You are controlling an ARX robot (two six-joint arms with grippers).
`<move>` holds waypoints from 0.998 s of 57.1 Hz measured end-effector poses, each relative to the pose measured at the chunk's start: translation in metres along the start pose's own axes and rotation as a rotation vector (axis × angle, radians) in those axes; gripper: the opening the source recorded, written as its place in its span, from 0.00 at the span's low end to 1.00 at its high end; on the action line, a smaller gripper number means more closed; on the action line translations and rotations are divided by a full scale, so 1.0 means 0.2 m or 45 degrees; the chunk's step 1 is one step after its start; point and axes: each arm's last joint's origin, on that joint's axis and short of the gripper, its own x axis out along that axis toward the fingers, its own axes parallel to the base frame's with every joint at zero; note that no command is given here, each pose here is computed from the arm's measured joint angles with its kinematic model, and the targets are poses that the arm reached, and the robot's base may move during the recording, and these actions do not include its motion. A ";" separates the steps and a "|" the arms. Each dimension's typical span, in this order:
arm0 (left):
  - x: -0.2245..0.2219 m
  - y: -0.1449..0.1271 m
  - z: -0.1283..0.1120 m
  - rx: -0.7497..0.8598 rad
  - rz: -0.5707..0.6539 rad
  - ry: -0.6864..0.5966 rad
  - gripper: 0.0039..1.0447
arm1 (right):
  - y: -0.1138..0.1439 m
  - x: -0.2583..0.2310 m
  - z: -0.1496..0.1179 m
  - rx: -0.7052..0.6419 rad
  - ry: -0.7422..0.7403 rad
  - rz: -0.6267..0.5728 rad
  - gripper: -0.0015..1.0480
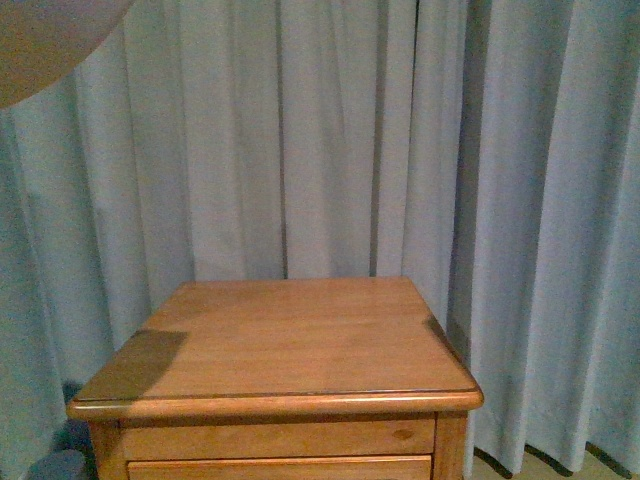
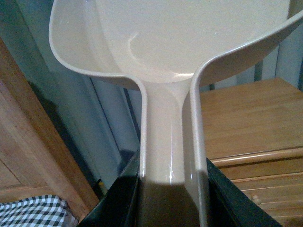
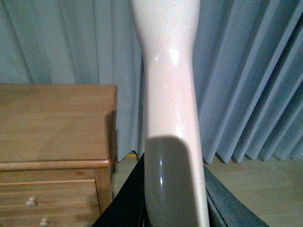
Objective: Clean up trash
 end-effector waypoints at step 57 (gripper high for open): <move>0.00 0.00 0.00 0.000 0.000 0.000 0.27 | -0.01 -0.15 -0.13 0.045 0.007 0.031 0.19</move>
